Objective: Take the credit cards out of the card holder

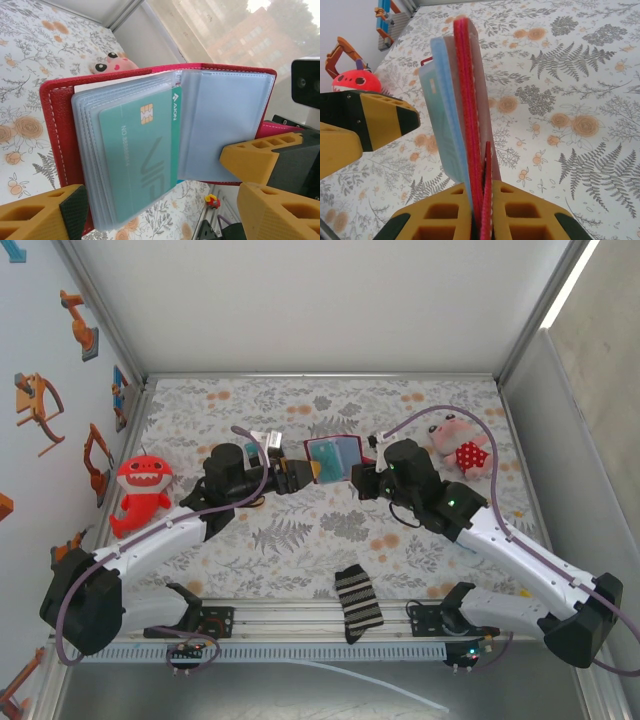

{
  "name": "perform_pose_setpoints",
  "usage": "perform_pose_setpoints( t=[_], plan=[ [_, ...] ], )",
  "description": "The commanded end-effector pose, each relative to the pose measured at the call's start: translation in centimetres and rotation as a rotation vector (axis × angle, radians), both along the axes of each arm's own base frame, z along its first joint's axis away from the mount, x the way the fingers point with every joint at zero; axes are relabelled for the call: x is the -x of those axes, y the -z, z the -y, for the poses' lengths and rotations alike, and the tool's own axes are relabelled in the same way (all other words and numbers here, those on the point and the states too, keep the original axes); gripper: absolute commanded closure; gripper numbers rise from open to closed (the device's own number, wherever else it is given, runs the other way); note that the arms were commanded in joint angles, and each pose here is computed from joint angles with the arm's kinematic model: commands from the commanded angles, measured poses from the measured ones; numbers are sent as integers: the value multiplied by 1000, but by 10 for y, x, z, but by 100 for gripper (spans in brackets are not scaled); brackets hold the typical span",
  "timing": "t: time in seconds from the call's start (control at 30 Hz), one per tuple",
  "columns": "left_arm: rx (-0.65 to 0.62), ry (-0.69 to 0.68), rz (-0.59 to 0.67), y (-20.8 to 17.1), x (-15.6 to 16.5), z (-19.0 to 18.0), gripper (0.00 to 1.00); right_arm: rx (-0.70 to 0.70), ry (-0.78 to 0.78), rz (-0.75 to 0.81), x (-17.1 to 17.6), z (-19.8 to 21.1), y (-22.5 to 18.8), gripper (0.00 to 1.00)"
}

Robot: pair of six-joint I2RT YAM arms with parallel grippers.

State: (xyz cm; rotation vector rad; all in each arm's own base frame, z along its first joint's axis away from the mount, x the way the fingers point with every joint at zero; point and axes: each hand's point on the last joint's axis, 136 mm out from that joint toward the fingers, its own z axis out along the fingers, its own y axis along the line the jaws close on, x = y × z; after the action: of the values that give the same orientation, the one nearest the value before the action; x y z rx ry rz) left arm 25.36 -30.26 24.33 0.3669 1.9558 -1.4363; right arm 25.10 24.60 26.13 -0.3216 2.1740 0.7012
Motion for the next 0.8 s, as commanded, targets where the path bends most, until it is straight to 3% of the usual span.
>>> perform_pose_setpoints(
  t=[0.0,0.23,0.3,0.7,0.77],
  plan=[
    [-5,5,22,-6,-1,2,17,-120,-37,60,1,-11,-35,100],
    [-91,-114,-27,14,-14,-18,8,-159,-54,82,8,-9,-45,100],
    [-118,-135,-21,16,-14,-23,1,-166,-61,78,9,-10,-44,100],
    [-31,-17,69,-17,-2,-9,1,-197,-151,39,15,-29,-41,100],
    [-25,-14,71,-17,-2,-8,10,-201,-159,34,15,-30,-41,100]
  ],
)
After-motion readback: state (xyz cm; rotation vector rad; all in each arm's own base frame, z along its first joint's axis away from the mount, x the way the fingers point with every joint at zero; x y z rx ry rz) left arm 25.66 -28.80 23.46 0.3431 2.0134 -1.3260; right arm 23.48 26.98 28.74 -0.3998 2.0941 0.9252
